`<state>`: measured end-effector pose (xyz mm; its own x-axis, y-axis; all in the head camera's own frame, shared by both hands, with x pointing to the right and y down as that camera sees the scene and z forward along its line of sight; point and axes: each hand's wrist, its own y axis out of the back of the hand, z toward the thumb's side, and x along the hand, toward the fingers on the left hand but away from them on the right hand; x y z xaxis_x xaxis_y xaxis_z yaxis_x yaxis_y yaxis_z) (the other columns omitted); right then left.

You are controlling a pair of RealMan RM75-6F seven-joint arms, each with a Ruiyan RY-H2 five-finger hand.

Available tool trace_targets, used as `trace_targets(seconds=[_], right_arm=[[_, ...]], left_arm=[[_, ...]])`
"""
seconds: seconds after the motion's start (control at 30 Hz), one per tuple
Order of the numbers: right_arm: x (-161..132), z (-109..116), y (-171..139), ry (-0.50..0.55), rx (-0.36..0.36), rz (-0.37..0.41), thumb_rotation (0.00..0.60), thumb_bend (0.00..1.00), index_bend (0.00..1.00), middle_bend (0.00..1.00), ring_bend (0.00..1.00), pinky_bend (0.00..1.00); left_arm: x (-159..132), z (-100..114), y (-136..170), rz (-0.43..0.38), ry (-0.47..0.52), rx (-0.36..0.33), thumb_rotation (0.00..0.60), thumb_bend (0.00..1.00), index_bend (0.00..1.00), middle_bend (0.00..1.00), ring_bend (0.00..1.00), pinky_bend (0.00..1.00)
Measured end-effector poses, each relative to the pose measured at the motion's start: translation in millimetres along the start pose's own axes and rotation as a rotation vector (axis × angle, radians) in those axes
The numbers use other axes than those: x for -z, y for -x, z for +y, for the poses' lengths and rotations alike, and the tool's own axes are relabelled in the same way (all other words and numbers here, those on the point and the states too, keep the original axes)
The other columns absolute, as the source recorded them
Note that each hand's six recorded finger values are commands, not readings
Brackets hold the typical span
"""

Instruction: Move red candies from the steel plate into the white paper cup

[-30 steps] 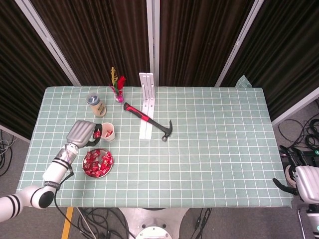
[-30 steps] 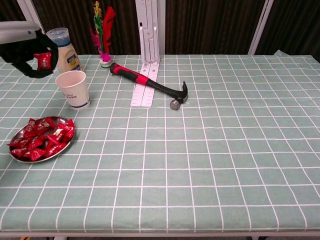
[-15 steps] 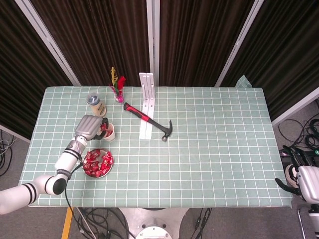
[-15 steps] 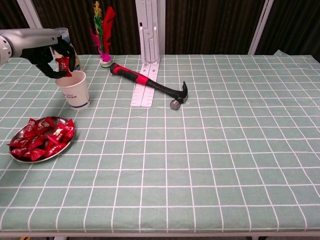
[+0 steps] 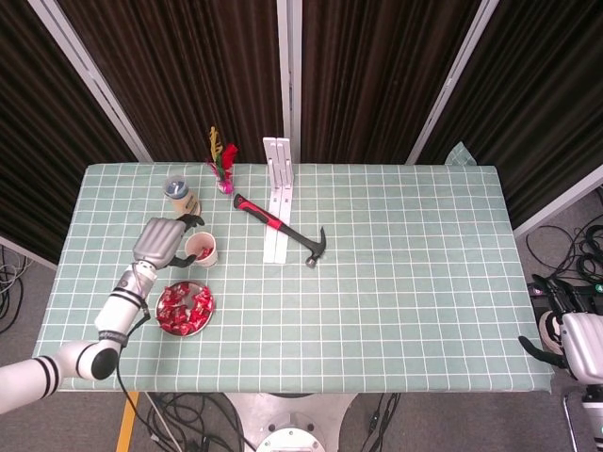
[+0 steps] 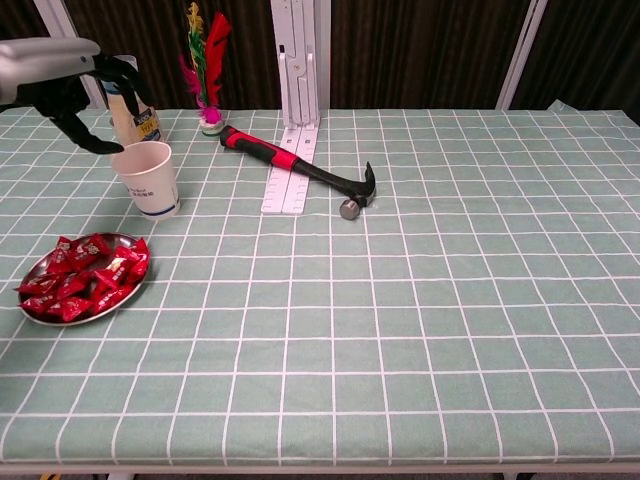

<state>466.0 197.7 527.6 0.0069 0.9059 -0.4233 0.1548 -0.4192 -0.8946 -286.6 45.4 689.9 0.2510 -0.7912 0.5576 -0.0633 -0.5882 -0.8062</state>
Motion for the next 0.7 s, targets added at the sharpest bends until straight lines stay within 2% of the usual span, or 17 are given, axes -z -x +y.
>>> trace_targets(seconds=[0.17, 0.23, 0.43, 0.7], right_arm=[[-2, -2, 1, 0.003, -0.006, 0.009, 0.6, 0.1, 0.11, 0.22, 0.11, 0.41], [-3, -4, 1, 0.003, -0.009, 0.012, 0.6, 0.1, 0.11, 0.22, 0.11, 0.41], [-6, -3, 1, 0.001, -0.008, 0.017, 0.6, 0.1, 0.11, 0.22, 0.11, 0.41], [-6, -2, 0, -0.006, -0.006, 0.011, 0.6, 0.1, 0.11, 0.22, 0.11, 0.41]], left_arm=[[7, 10, 35, -0.011, 0.006, -0.086, 0.6, 0.22, 0.43, 0.46, 0.94, 1.0], [6, 7, 48, -0.032, -0.001, -0.096, 0.6, 0.22, 0.45, 0.49, 0.94, 1.0], [-13, -29, 79, -0.131, -0.048, -0.009, 0.6, 0.21, 0.45, 0.49, 0.94, 1.0], [-28, -76, 71, -0.155, -0.097, 0.132, 0.6, 0.21, 0.41, 0.45, 0.94, 1.0]])
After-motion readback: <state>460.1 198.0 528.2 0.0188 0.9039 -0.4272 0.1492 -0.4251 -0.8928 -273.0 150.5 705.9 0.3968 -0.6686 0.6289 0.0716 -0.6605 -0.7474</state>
